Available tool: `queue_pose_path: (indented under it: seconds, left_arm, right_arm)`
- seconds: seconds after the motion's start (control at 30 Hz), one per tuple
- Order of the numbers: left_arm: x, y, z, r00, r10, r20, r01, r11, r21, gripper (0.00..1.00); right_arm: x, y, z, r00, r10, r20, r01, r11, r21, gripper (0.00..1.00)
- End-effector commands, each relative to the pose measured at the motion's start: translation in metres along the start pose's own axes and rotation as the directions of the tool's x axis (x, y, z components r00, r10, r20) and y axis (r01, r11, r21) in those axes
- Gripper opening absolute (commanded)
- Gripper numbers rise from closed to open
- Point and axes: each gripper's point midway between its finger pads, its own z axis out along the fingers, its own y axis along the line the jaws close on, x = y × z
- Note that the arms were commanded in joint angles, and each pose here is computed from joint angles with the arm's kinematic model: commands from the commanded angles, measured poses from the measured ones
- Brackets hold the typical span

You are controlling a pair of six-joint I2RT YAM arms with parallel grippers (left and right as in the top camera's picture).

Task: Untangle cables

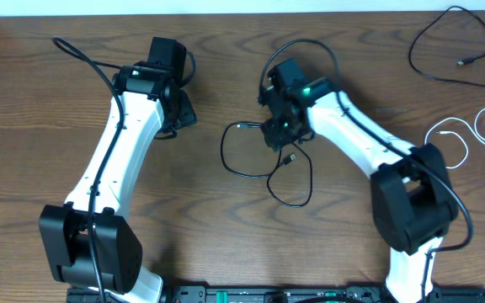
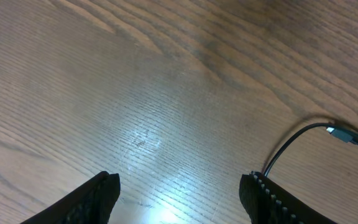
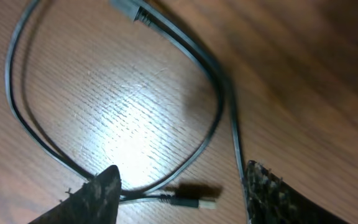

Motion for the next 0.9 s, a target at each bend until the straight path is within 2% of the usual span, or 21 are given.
queue_pose_path:
  seconds: [0.0,0.2,0.3,0.5,0.63,0.67,0.73,0.8,0.87]
  left_arm:
    - [-0.002,0.001,-0.002,1.000,-0.021,0.006,0.021,1.000,0.002,0.67]
    - [-0.002,0.001,-0.002,1.000,-0.021,0.006,0.021,1.000,0.002,0.67]
    - [-0.002,0.001,-0.002,1.000,-0.021,0.006,0.021,1.000,0.002,0.67]
    - [-0.002,0.001,-0.002,1.000,-0.021,0.006,0.021,1.000,0.002,0.67]
    - [-0.002,0.001,-0.002,1.000,-0.021,0.007,0.021,1.000,0.002,0.67]
    - [-0.002,0.001,-0.002,1.000,-0.021,0.007,0.021,1.000,0.002,0.67]
    - [-0.002,0.001,-0.002,1.000,-0.021,0.006,0.021,1.000,0.002,0.67]
    - [-0.002,0.001,-0.002,1.000,-0.021,0.007,0.021,1.000,0.002,0.67]
    - [-0.002,0.001,-0.002,1.000,-0.021,0.006,0.021,1.000,0.003,0.67]
  right_arm:
    - [0.012,-0.007,0.025,0.997,-0.036,-0.072,0.041,0.997,0.073,0.54]
    - [0.018,-0.021,0.034,0.995,-0.017,-0.099,0.028,0.993,0.111,0.50]
    - [0.018,-0.036,0.034,0.994,-0.015,-0.105,0.036,0.980,0.193,0.51]
    - [0.037,-0.039,0.055,0.980,-0.029,-0.195,0.065,0.981,0.184,0.49]
    - [0.043,-0.046,0.053,0.978,0.026,-0.205,0.015,0.981,0.193,0.44]
    - [0.046,-0.051,0.051,0.976,0.065,-0.210,-0.022,0.979,0.201,0.40]
    - [0.053,-0.063,0.048,0.963,0.159,-0.217,-0.111,0.970,0.217,0.18]
    - [0.056,-0.074,0.046,0.948,0.240,-0.209,-0.190,0.953,0.235,0.01]
    - [0.055,-0.092,0.042,0.928,0.330,-0.172,-0.282,0.926,0.251,0.01]
